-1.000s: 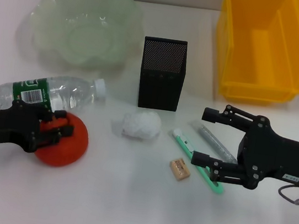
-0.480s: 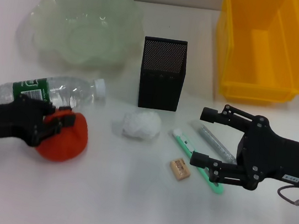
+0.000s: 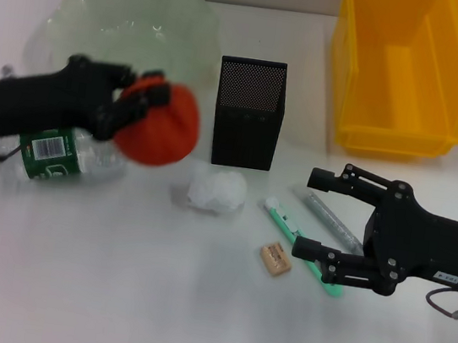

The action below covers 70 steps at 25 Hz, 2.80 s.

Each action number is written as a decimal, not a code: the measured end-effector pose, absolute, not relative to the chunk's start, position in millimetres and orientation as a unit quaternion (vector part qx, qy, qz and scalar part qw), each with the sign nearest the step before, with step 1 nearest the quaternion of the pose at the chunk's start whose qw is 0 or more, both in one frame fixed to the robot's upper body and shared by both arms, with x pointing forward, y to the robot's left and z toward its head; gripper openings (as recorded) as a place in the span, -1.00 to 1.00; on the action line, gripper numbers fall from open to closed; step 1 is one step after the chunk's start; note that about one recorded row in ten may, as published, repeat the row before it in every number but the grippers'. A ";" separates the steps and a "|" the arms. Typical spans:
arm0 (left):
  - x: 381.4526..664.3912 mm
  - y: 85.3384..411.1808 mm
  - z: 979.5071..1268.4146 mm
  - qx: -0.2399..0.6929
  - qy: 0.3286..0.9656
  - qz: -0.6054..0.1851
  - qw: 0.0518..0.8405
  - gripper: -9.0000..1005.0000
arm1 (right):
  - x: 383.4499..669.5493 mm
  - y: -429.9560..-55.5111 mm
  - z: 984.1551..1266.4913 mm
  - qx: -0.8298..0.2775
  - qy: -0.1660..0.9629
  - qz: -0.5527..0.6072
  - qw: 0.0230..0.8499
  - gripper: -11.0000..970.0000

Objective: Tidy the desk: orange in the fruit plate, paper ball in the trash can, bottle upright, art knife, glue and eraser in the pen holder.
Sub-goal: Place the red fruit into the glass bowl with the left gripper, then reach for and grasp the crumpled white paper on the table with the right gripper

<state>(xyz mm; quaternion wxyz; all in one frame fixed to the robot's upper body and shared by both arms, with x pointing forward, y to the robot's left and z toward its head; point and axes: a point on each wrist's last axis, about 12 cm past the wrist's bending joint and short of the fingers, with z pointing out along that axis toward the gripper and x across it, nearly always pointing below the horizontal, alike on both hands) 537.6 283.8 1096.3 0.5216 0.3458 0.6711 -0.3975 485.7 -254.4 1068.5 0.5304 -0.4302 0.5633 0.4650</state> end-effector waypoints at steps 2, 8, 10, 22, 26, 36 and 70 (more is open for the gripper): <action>552.0 275.9 1101.0 0.349 0.672 -0.386 0.527 -0.67 | 484.9 -253.8 1068.0 -0.430 0.563 0.467 0.529 0.70; 590.1 263.1 1109.0 0.322 0.694 -0.330 0.554 -0.67 | 481.0 -252.6 1065.4 -0.420 0.564 0.476 0.527 0.70; 599.1 263.3 1109.0 0.298 0.703 -0.313 0.565 -0.67 | 479.5 -253.1 1064.4 -0.418 0.566 0.477 0.527 0.70; 616.0 271.3 1091.1 0.248 0.725 -0.204 0.610 -0.67 | 475.3 -254.6 1066.2 -0.406 0.556 0.488 0.536 0.70; 617.5 273.2 1085.7 0.237 0.735 -0.187 0.607 -0.67 | 475.0 -254.5 1066.7 -0.407 0.555 0.490 0.536 0.70; 622.7 262.9 1083.6 0.249 0.738 -0.181 0.600 -0.64 | 473.0 -254.6 1068.6 -0.407 0.546 0.497 0.537 0.70; 498.4 268.6 1095.3 0.414 0.600 -0.490 0.479 0.45 | 461.2 -275.4 1064.8 -0.387 0.569 0.474 0.550 0.70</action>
